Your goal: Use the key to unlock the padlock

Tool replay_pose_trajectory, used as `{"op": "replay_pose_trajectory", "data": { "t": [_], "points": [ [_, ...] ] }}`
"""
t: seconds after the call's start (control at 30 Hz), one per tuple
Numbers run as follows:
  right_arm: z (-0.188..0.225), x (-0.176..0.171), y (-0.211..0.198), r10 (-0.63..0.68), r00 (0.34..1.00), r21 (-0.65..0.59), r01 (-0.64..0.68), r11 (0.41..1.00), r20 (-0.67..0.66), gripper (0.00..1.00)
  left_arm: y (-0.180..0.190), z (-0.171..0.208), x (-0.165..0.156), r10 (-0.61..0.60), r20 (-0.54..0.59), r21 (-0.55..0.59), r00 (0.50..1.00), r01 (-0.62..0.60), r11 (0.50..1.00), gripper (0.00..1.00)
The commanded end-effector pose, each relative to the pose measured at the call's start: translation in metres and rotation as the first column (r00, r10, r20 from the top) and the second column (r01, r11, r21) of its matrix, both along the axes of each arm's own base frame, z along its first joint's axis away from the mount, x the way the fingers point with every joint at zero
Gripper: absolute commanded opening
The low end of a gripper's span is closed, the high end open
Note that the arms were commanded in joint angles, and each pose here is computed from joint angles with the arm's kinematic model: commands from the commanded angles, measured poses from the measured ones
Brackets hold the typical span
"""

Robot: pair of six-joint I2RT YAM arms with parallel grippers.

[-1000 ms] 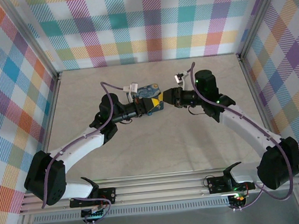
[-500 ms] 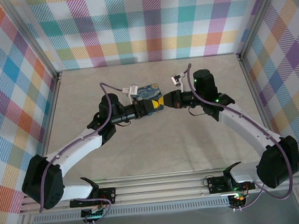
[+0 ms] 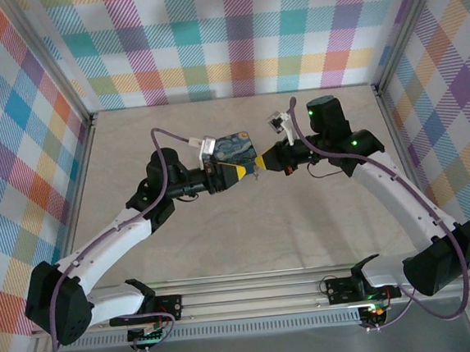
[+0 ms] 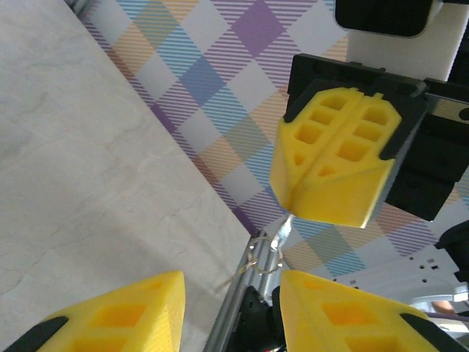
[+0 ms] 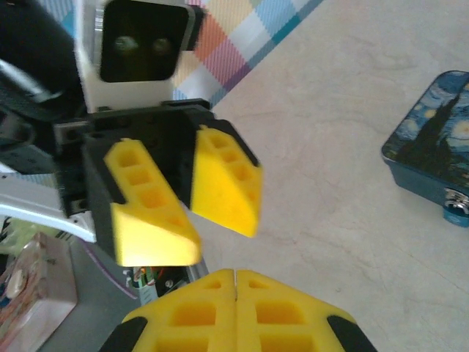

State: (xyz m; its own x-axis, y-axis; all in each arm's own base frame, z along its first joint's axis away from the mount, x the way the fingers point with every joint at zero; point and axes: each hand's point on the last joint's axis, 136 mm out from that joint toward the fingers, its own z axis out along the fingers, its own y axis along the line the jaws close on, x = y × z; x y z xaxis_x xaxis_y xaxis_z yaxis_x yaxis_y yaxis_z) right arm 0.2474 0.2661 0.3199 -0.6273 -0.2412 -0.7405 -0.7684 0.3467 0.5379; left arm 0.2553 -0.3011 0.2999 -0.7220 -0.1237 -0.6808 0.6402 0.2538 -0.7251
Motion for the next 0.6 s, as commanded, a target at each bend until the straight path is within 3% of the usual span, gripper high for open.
{"op": "replay_pose_trajectory", "data": {
  "t": [0.0,0.57],
  "points": [
    [0.009,-0.011,0.004,0.074,0.997,0.051,-0.076,0.996,0.033,0.0,-0.007,0.028,-0.01,-0.065,0.09,-0.106,0.994,0.074,0.992,0.39],
    [0.012,-0.011,0.004,0.058,0.997,0.073,-0.061,0.995,0.043,0.0,-0.032,0.019,-0.012,-0.146,0.04,-0.129,0.988,0.15,0.98,0.36]
  ]
}}
